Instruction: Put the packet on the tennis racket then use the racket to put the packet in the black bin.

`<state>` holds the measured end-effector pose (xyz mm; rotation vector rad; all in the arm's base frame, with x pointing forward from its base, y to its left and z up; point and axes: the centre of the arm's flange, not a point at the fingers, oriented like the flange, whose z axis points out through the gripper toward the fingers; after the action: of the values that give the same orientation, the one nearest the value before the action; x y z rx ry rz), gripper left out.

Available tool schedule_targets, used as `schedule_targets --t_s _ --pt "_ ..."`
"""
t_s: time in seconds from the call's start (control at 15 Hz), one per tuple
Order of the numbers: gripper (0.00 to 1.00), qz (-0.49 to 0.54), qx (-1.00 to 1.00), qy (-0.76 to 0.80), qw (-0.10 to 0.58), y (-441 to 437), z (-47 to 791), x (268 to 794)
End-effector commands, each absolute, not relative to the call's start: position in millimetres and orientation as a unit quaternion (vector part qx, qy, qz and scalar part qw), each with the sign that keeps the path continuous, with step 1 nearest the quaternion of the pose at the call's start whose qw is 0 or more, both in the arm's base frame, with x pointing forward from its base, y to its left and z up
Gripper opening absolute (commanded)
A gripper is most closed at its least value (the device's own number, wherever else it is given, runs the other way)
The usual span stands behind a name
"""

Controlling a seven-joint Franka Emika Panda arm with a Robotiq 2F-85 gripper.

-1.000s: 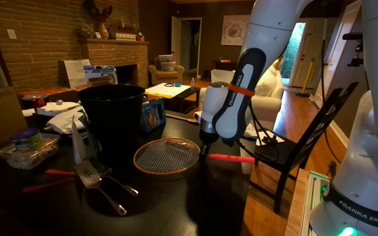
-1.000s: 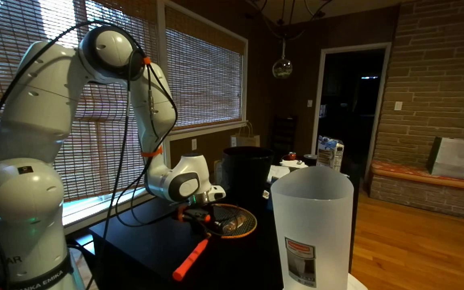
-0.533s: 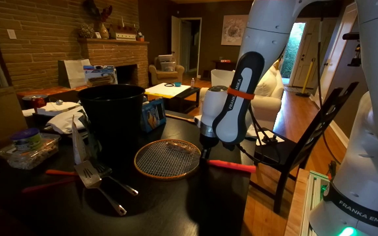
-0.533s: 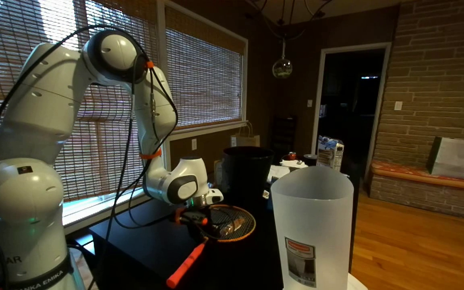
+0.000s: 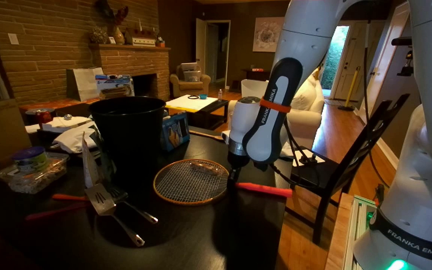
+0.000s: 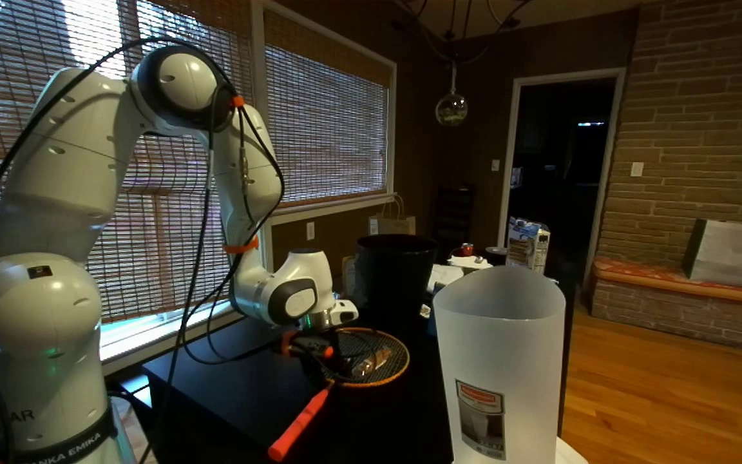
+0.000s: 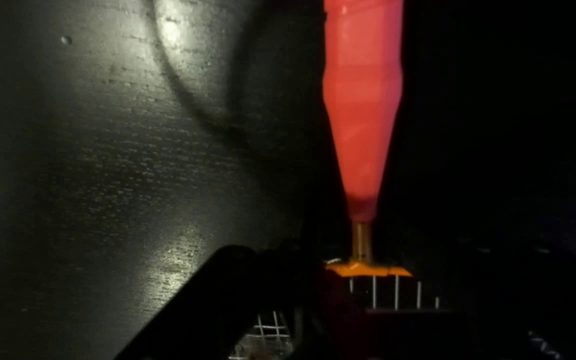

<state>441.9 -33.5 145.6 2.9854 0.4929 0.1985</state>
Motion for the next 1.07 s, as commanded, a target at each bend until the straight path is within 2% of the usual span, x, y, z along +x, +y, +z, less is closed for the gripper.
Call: schedule_targets --t_s 0.0,0.07,0.2,0.27,1.0 --pt "0.08 0.07 0.983 0.16 0.057 -31.0 151.5 442.0" --pt "0.02 0.071 0.983 0.16 0.058 -31.3 153.0 442.4" --pt "0.0 0.073 0.982 0.161 0.06 -30.0 154.7 443.2" --pt "0.03 0.073 0.982 0.161 0.062 -29.5 156.1 443.0" --pt "0.03 0.077 0.98 0.159 0.089 -28.9 215.5 441.9"
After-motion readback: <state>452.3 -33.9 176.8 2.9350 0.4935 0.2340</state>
